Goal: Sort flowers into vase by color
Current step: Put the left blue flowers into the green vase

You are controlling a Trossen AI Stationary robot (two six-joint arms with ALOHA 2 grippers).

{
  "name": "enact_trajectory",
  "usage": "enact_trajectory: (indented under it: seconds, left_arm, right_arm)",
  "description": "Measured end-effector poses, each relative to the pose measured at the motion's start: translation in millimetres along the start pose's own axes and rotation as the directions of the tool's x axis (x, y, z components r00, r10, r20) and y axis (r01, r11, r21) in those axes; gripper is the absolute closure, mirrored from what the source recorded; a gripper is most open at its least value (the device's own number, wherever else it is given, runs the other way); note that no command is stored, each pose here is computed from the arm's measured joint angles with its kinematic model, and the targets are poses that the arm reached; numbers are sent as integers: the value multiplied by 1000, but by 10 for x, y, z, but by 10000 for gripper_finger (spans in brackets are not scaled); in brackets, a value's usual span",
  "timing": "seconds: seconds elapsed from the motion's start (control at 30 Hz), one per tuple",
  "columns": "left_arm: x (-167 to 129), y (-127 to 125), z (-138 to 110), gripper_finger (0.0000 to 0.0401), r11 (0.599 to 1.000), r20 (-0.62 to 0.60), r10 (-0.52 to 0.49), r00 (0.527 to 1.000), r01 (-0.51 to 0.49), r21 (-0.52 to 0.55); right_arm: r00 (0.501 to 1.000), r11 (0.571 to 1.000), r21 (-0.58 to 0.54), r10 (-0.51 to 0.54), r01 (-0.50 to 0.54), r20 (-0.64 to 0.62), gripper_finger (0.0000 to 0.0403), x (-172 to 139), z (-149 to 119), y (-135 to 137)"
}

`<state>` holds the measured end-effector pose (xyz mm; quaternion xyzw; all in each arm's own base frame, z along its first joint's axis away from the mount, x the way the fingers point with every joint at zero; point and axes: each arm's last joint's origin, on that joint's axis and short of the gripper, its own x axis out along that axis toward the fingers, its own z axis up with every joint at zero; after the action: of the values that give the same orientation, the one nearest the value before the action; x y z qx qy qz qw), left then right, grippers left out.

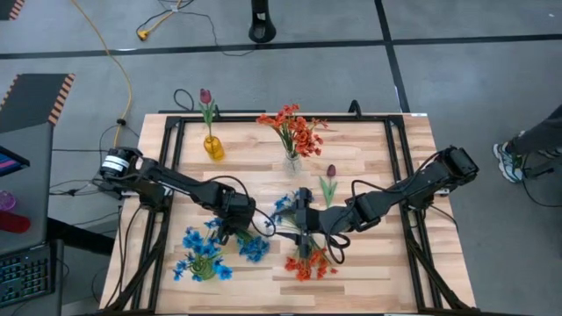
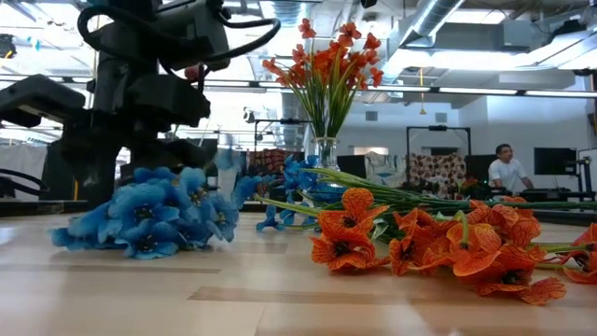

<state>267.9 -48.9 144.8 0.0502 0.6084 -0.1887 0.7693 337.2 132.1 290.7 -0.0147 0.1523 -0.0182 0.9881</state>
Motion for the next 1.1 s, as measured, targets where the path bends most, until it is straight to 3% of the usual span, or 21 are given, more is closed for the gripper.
enact_trajectory:
  seconds: [0.17,0.47,0.77,0.97,1.1]
  left_arm:
    - [0,2,6,290,1000,4,12,1000,-12,-19]
    - [-13,2,2,391,999,3,21,1000,-21,-32]
    - [-14,1,0,398,999,2,19,1000,-19,-44]
    - [-61,-25,52,399,997,21,-57,998,58,-48]
    - [-170,-43,85,400,998,60,-52,997,54,-38]
  right_arm:
    - [1000,1000,-1,0,0,-1,127,0,-1,0]
    - [1000,1000,-1,0,0,0,127,0,0,0]
    - [1000,1000,-1,0,0,0,127,0,0,0]
    - [1000,1000,-1,0,0,0,127,0,0,0]
    - [1000,1000,-1,0,0,0,127,0,0,0]
